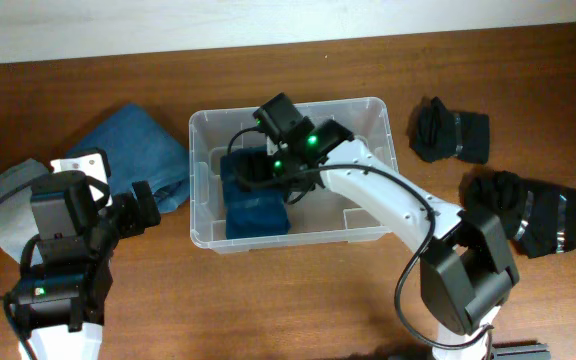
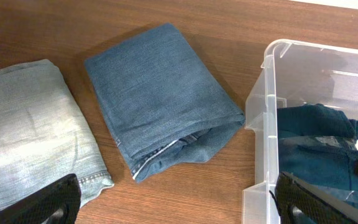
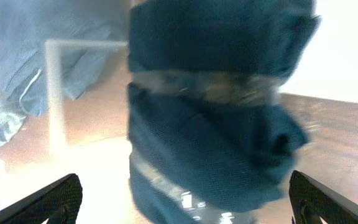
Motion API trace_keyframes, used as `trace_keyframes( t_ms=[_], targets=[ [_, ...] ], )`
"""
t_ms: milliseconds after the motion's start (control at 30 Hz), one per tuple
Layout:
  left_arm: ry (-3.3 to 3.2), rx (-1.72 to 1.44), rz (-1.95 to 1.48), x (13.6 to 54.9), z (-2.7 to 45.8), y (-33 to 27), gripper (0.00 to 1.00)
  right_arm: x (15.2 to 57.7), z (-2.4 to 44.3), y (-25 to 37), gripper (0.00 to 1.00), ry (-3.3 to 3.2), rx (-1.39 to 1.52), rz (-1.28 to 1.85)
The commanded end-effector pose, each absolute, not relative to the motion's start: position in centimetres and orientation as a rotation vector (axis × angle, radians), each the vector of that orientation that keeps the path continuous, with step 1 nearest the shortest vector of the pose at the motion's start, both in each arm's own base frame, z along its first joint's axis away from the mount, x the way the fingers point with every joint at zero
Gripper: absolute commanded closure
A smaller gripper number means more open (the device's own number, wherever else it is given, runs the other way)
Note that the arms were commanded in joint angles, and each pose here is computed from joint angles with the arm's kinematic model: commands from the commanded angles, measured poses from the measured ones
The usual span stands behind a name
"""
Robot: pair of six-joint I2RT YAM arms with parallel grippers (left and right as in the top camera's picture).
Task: Pack container
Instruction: 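Carry the teal bundle into the container's left side and release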
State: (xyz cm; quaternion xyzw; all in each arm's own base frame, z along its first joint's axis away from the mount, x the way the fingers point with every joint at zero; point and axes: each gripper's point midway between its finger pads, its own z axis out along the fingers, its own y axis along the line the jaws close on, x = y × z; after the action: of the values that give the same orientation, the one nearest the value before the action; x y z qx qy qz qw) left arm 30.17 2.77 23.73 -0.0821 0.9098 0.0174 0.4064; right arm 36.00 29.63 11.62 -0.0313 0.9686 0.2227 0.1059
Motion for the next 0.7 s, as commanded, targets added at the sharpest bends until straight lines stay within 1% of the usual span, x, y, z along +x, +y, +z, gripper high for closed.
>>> trace_keyframes(
  t_ms=[0,33,100,133,200,233,267,300,333,400,533,600,667],
  targets=[
    [2.273,-0.212,0.050,30.4,24.7,2.9,0.01,38.4,16.4,26.7,0.02,2.707,-0.124,0.622],
    [2.273,-0.212,0.050,30.4,24.7,2.9,0.01,38.8,17.7,25.9,0.02,2.670,-0.143,0.598],
    [2.272,-0.212,0.050,30.4,24.7,2.9,0.01,39.6,22.2,23.2,0.02,2.557,-0.188,0.516],
    [2.272,-0.212,0.050,30.4,24.7,2.9,0.01,40.0,25.8,20.1,0.02,2.469,-0.183,0.401],
    [2.273,-0.212,0.050,30.4,24.7,2.9,0.01,40.5,29.4,14.9,0.02,2.380,-0.053,0.240],
    [2.273,-0.212,0.050,30.4,24.7,2.9,0.01,40.6,31.5,10.1,0.02,2.321,0.089,0.138],
    [2.273,-0.212,0.050,30.4,24.7,2.9,0.00,40.5,32.2,6.5,0.02,2.299,0.230,0.097],
    [2.273,-0.212,0.050,30.4,24.7,2.9,0.01,40.1,32.1,1.7,0.02,2.291,0.445,0.075],
    [2.273,-0.212,0.050,30.4,24.7,2.9,0.00,39.5,31.4,-0.8,0.02,2.298,0.578,0.070],
    [2.273,-0.212,0.050,30.4,24.7,2.9,0.01,36.9,28.6,-6.6,0.02,2.331,0.945,0.087],
    [2.272,-0.212,0.050,30.4,24.7,2.9,0.01,31.8,23.0,-13.2,0.01,2.354,1.382,0.198],
    [2.273,-0.212,0.050,30.4,24.7,2.9,0.01,28.4,19.5,-16.2,0.01,2.322,1.597,0.214],
    [2.273,-0.212,0.050,30.4,24.7,2.9,0.01,26.1,16.8,-17.8,0.01,2.312,1.703,0.224]
  ],
)
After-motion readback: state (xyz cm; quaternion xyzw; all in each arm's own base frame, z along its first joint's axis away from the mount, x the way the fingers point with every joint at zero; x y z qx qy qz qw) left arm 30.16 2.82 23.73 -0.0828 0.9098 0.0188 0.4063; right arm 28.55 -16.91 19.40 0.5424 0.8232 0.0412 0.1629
